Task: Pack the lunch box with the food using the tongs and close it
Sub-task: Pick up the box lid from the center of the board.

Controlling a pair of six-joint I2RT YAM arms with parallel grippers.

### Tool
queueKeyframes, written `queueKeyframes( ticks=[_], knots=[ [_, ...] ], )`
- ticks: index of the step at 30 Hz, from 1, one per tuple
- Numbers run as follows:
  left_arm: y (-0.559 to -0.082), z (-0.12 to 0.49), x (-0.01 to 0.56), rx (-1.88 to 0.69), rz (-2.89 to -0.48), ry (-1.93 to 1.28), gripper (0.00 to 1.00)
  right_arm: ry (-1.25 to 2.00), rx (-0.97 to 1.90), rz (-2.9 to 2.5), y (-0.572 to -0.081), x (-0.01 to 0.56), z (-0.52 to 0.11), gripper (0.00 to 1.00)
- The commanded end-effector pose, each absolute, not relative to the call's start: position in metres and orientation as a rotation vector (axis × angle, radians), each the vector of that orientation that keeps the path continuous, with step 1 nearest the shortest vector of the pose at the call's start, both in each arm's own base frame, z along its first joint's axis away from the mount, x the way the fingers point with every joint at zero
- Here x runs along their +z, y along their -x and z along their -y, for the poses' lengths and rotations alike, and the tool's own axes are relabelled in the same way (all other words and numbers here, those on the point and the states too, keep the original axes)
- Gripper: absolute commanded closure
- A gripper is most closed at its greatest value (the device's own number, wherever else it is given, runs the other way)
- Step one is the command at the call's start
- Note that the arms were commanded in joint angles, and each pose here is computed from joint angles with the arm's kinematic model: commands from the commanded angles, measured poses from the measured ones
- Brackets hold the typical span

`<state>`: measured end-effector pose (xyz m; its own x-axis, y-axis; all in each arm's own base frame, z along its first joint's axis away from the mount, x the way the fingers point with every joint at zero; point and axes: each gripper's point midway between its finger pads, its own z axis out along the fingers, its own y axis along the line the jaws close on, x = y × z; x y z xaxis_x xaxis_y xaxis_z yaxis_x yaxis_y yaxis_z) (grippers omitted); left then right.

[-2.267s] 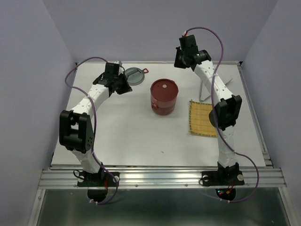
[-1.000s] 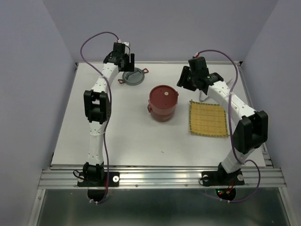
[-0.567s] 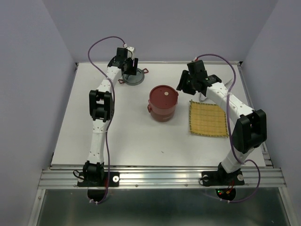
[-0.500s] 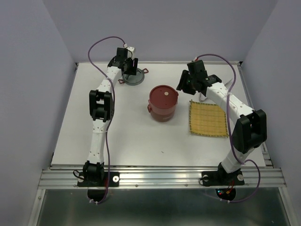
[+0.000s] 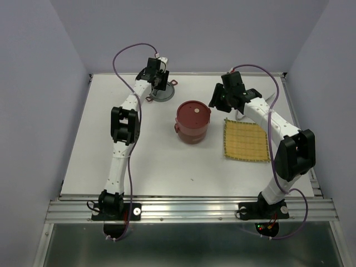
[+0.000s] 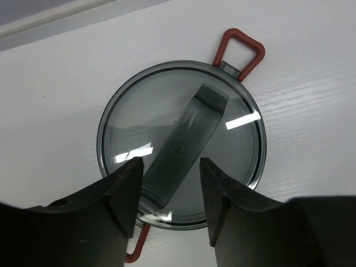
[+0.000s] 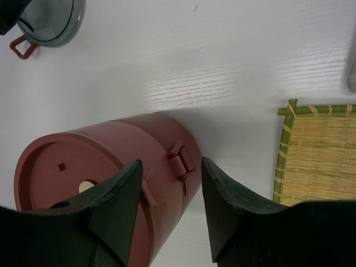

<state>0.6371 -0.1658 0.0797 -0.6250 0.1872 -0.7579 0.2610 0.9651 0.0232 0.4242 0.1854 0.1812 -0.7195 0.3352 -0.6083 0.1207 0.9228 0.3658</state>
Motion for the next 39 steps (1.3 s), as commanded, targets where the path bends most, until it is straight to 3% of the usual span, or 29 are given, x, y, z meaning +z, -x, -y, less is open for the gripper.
queueKeyframes(
  ticks=[1,8,12,20,21,24,25,27,35,39],
  knots=[
    [-0.633,0.164,0.09,-0.094,-2.263,-0.323,0.36,-0.328,0.418,-2.319,-0.422,0.196,-0.185,0.48],
    [-0.628,0.176,0.088,-0.149,-2.273,-0.329,0.26,-0.335,0.408,-2.317,-0.418,0.196,-0.182,0.48],
    [-0.626,0.176,0.085,-0.144,-2.278,-0.337,0.26,-0.334,0.413,-2.319,-0.419,0.196,-0.183,0.47],
    [-0.625,0.176,0.07,-0.14,-2.299,-0.346,0.35,-0.33,0.419,-2.329,-0.42,0.193,-0.185,0.48],
    [-0.625,0.177,0.068,-0.139,-2.304,-0.346,0.37,-0.33,0.421,-2.326,-0.42,0.194,-0.185,0.48],
    [-0.625,0.174,0.075,-0.131,-2.295,-0.328,0.65,-0.333,0.421,-2.321,-0.42,0.196,-0.185,0.48],
    [-0.625,0.175,0.077,-0.13,-2.292,-0.329,0.87,-0.334,0.424,-2.32,-0.419,0.197,-0.185,0.48],
    [-0.626,0.173,0.087,-0.122,-2.277,-0.323,1.0,-0.335,0.426,-2.32,-0.419,0.197,-0.185,0.48],
    [-0.613,0.171,0.136,-0.141,-2.239,-0.309,1.0,-0.349,0.391,-2.282,-0.407,0.212,-0.172,0.48],
    [-0.589,0.169,0.208,-0.19,-2.141,-0.274,1.0,-0.363,0.366,-2.255,-0.397,0.221,-0.161,0.47]
  ],
)
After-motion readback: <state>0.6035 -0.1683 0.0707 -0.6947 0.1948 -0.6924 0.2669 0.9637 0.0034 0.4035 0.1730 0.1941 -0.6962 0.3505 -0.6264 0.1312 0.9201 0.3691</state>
